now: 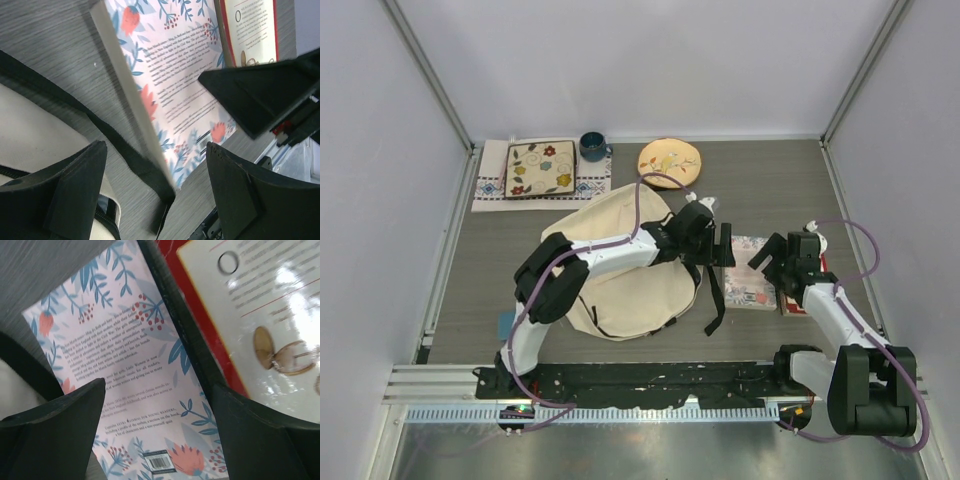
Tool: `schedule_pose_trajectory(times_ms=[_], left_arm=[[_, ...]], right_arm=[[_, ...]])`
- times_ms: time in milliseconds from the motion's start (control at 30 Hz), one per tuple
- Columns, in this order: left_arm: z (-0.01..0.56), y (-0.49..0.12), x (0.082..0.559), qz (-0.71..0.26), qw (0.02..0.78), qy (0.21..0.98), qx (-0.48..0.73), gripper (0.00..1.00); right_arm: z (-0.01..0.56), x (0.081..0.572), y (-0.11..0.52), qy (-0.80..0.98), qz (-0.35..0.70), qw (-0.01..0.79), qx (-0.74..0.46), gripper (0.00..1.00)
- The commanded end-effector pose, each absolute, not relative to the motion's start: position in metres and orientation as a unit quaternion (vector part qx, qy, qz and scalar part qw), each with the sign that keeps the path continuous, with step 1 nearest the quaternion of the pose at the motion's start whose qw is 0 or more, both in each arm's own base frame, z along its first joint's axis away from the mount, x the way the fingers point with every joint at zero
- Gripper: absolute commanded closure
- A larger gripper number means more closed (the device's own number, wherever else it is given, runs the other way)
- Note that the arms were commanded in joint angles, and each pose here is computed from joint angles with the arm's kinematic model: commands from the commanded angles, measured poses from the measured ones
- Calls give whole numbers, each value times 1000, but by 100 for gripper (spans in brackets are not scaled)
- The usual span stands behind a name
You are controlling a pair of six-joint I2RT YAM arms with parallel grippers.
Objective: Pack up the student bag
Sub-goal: Pick up the book from the center of the board.
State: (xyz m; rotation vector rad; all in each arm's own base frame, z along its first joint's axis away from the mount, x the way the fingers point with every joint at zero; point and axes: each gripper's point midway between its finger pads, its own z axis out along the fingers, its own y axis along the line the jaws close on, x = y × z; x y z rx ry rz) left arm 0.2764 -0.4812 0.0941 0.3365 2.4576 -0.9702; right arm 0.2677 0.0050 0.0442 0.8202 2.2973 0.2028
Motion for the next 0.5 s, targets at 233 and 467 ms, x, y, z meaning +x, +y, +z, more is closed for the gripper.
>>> schedule_pose_trajectory(times_ms=[233, 467], left_arm=[[97, -514, 274, -400, 216, 882, 126, 18], [82, -518, 270, -399, 191, 888, 127, 22]], right_arm=[[37, 251, 47, 887, 185, 301, 297, 12], [30, 251, 49, 888, 187, 291, 302, 12]])
